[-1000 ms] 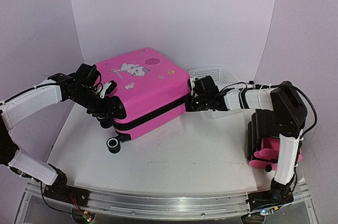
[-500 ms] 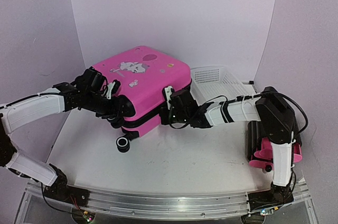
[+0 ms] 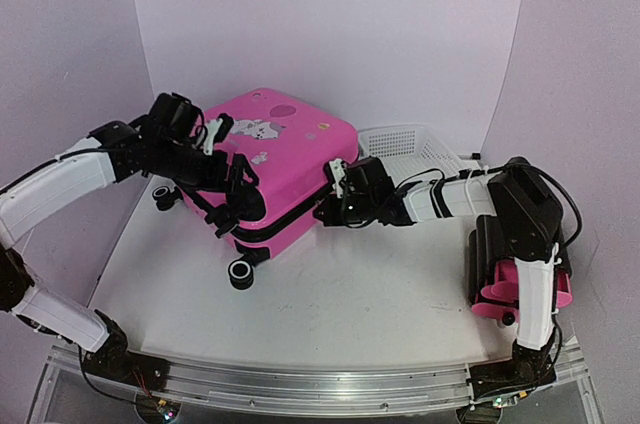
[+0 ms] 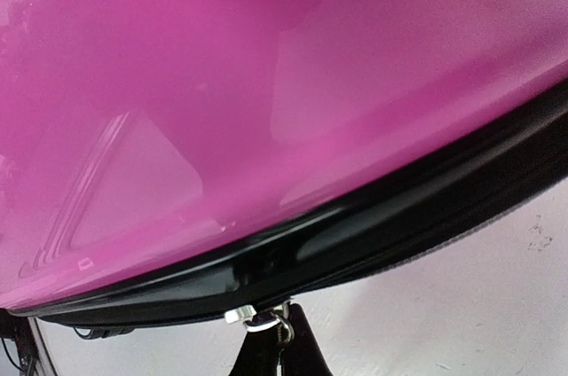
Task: Open, take out, and arrange the luggage
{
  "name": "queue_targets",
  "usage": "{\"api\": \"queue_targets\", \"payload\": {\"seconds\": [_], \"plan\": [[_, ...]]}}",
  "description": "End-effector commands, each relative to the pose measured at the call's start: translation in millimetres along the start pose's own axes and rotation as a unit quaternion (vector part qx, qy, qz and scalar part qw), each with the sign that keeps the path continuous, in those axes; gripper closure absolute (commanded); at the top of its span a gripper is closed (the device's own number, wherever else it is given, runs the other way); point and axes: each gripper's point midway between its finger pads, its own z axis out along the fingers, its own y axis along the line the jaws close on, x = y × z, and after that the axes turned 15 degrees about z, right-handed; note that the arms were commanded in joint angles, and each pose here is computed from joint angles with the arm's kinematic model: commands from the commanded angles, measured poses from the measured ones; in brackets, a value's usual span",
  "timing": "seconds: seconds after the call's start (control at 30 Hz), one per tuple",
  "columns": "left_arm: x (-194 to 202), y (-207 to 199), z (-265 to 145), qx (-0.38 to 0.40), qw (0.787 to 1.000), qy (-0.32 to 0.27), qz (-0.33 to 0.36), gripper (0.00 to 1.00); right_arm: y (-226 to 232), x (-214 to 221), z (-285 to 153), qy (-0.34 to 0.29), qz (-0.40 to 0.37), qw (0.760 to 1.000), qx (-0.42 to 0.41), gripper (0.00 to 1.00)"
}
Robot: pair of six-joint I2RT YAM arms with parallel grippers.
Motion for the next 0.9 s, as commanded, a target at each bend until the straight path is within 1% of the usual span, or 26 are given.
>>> {"api": "queue_targets", "payload": {"seconds": [0.0, 0.07, 0.13, 0.23, 0.33, 0.4, 0.47, 0.53, 0.57, 0.6, 0.63, 0.77, 0.87], "plan": [[-26, 88, -64, -0.112, 0.993, -0.028, -0.002, 0.01, -9, -27, -16, 0.011, -0.003, 1.000, -0.010, 1.00], [-32, 134, -82, -0.169, 0.984, -0.046, -0.041, 0.01, -12, -37, -19, 0.009, -0.012, 1.000, -0.004, 1.00], [-40, 172, -87, -0.204, 0.974, -0.063, -0.073, 0.01, -18, -40, -20, 0.021, -0.012, 1.000, 0.001, 1.00], [-51, 216, -75, -0.212, 0.970, -0.067, -0.102, 0.01, -13, -46, -21, 0.024, -0.017, 1.000, -0.010, 1.00], [-61, 262, -69, -0.240, 0.964, -0.057, -0.103, 0.01, -9, -46, -21, 0.029, -0.021, 0.999, -0.019, 1.00], [-67, 283, -63, -0.251, 0.963, -0.051, -0.083, 0.01, -7, -47, -21, 0.030, -0.023, 0.999, -0.023, 1.00], [-75, 296, -52, -0.254, 0.965, -0.041, -0.052, 0.01, -5, -44, -19, 0.037, -0.020, 0.999, -0.031, 1.00], [-76, 307, -36, -0.247, 0.968, -0.029, -0.037, 0.01, 2, -43, -17, 0.046, -0.016, 0.998, -0.047, 1.00], [-77, 305, -25, -0.226, 0.973, -0.028, -0.037, 0.00, 3, -43, -16, 0.049, -0.015, 0.997, -0.053, 1.00], [-78, 301, -20, -0.207, 0.978, -0.028, -0.021, 0.01, 4, -43, -15, 0.051, -0.013, 0.997, -0.056, 1.00], [-74, 310, -20, -0.207, 0.978, -0.027, -0.024, 0.00, 4, -43, -15, 0.051, -0.013, 0.997, -0.057, 1.00], [-65, 304, -2, -0.163, 0.986, -0.018, -0.019, 0.01, 6, -48, -15, 0.043, -0.017, 0.997, -0.057, 1.00], [-37, 304, 8, -0.162, 0.985, 0.020, -0.052, 0.02, 10, -55, -13, 0.037, -0.021, 0.997, -0.060, 1.00]]}}
